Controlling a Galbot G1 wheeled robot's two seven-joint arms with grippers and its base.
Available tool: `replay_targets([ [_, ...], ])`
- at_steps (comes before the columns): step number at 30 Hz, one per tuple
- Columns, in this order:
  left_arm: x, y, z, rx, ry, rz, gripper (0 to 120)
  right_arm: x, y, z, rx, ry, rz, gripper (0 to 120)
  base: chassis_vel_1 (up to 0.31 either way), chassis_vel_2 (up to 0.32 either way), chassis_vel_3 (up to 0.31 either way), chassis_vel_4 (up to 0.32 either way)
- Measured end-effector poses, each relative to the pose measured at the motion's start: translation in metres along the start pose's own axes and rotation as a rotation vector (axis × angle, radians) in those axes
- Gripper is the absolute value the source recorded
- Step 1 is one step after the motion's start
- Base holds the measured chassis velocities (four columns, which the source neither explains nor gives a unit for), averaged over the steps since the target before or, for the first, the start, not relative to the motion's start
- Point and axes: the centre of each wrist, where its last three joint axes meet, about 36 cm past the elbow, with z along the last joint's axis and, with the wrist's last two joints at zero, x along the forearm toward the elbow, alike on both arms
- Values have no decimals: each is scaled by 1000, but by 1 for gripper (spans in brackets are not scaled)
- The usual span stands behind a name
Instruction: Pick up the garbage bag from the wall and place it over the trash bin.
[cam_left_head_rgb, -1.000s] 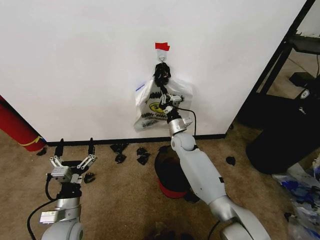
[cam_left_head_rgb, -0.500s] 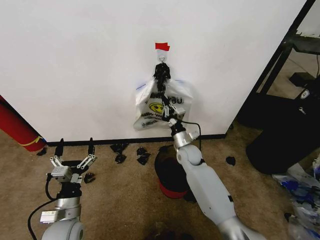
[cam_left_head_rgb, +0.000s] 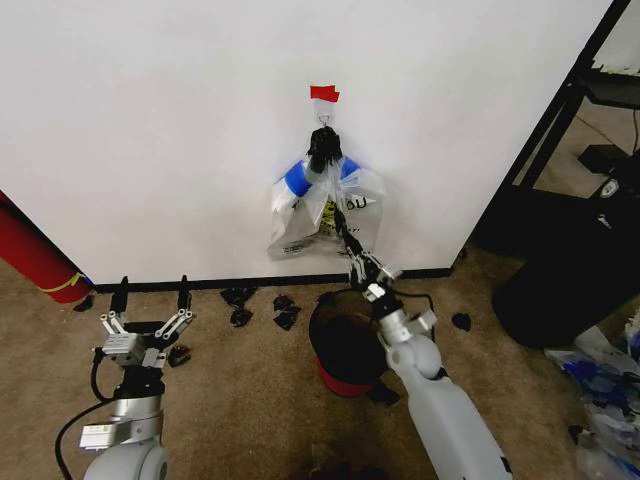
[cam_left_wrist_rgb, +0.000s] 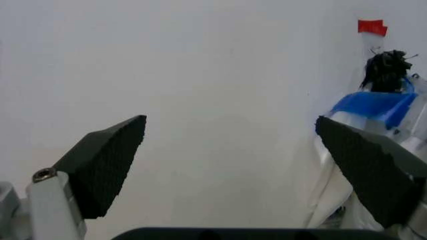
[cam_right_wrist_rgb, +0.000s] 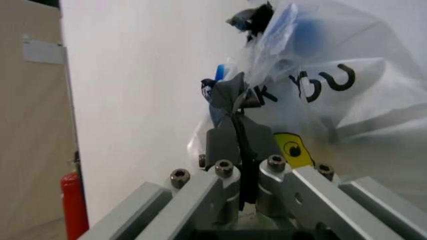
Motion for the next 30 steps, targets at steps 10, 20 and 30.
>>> replay_targets([
  [10,4,-3,-8,2,-9,1,100,51,-7,-7,18,12,-43,0,0,0,0,0],
  [20,6,-8,-9,5,-13,8,100,107,3,-7,26,43,-1,0,0,0,0,0],
  [30,5,-11,-10,4,-18,13,100,144,16,-6,25,53,16,0,0,0,0,0],
])
